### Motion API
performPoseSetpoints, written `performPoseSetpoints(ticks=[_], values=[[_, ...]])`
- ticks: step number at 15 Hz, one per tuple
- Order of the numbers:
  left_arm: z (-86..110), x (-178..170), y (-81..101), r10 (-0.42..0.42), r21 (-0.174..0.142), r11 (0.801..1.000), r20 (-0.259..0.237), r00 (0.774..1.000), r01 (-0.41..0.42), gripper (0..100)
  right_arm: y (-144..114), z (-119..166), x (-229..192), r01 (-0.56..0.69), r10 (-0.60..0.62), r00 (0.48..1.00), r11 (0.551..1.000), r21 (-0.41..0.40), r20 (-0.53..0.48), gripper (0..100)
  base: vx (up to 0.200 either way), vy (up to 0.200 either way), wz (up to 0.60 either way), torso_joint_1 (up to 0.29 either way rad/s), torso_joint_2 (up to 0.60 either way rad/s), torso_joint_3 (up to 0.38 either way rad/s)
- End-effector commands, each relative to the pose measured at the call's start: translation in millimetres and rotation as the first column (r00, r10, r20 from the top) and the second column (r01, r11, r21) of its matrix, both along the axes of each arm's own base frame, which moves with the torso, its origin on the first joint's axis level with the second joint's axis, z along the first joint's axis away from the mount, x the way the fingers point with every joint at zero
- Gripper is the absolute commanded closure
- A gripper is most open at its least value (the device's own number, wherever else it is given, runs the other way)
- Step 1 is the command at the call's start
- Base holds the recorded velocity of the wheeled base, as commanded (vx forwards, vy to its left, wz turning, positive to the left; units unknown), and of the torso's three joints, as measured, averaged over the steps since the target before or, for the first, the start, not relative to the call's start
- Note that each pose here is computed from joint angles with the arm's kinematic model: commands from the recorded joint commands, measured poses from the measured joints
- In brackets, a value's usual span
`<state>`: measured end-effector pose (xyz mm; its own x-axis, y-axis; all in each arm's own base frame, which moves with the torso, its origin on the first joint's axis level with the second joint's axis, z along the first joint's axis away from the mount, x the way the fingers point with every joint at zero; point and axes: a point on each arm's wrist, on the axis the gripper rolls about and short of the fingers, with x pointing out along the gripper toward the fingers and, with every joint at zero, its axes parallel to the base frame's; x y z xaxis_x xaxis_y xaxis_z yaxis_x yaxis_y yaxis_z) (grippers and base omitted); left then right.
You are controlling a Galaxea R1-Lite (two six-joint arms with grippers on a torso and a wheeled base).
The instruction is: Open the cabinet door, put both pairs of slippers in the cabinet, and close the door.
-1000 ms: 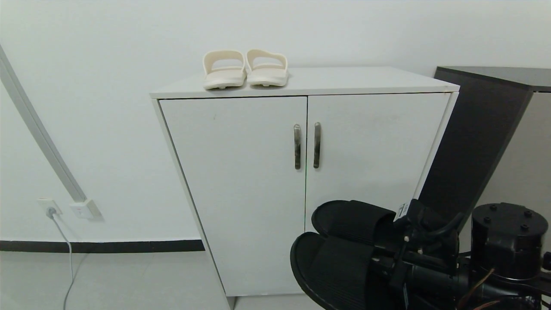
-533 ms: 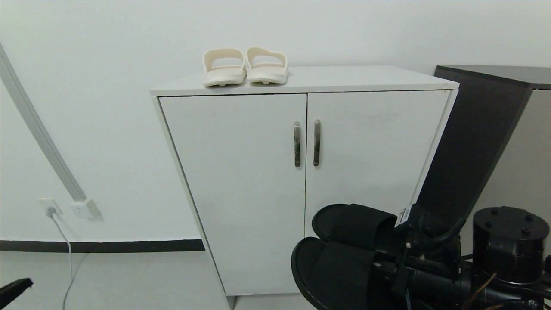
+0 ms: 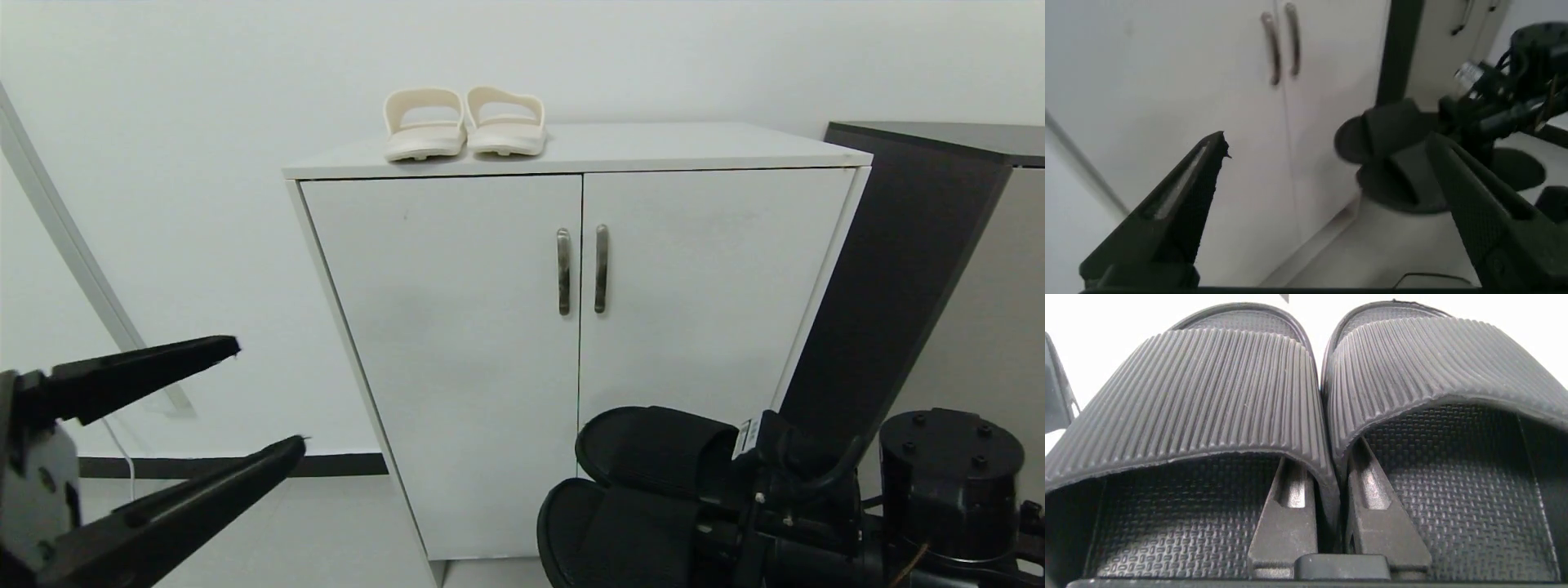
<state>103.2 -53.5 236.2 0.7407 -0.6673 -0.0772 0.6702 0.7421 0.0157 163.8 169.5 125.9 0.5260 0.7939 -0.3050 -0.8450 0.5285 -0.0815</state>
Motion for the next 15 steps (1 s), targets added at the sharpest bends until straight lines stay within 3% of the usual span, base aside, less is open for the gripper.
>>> performPoseSetpoints(ticks=[1,3,4,5,7,10,13,15], values=[[4.2,17.5,-23.5,-0.074,-0.008,0.997,-0.058,0.996,0.074,0,2.0,-4.5,-1.4,-0.010,0.010,1.000,1.000,-0.015,-0.011,100,0.000,0.000,0.00,0.000,0.00,0.000],[6.5,24.9,-42.8,-0.154,-0.091,0.985,-0.075,0.985,0.147,0,-0.1,1.9,-3.0,-0.013,0.013,1.000,1.000,0.003,0.015,100,0.000,0.000,0.00,0.000,0.00,0.000],[8.2,28.5,-47.4,-0.165,-0.107,0.982,-0.066,0.984,0.157,0,-1.0,3.9,-3.9,-0.015,0.015,1.000,1.000,0.008,0.020,100,0.000,0.000,0.00,0.000,0.00,0.000],[10.6,48.0,-65.8,-0.182,-0.118,0.977,-0.049,0.982,0.175,0,-1.5,3.4,-4.5,-0.015,0.015,1.000,1.000,0.006,0.018,100,0.000,0.000,0.00,0.000,0.00,0.000],[7.1,68.7,-89.6,-0.211,-0.108,0.973,-0.073,0.975,0.203,0,-1.8,4.2,-4.7,-0.015,0.015,1.000,1.000,0.009,0.023,100,0.000,0.000,0.00,0.000,0.00,0.000],[5.3,91.5,-119.9,-0.252,-0.123,0.963,-0.119,0.960,0.238,0,-0.9,1.8,-5.4,-0.021,0.021,1.000,1.000,0.000,0.014,100,0.000,0.000,0.00,0.000,0.00,0.000],[7.0,108.1,-137.7,-0.275,-0.147,0.954,-0.095,0.957,0.260,0,2.1,-8.4,-4.9,-0.029,0.029,0.999,0.999,-0.030,-0.017,100,0.000,0.000,0.00,0.000,0.00,0.000],[17.6,120.5,-148.6,-0.304,-0.183,0.940,-0.079,0.949,0.286,0,1.7,-9.1,-5.4,-0.030,0.029,0.999,0.999,-0.029,-0.023,100,0.000,0.000,0.00,0.000,0.00,0.000]])
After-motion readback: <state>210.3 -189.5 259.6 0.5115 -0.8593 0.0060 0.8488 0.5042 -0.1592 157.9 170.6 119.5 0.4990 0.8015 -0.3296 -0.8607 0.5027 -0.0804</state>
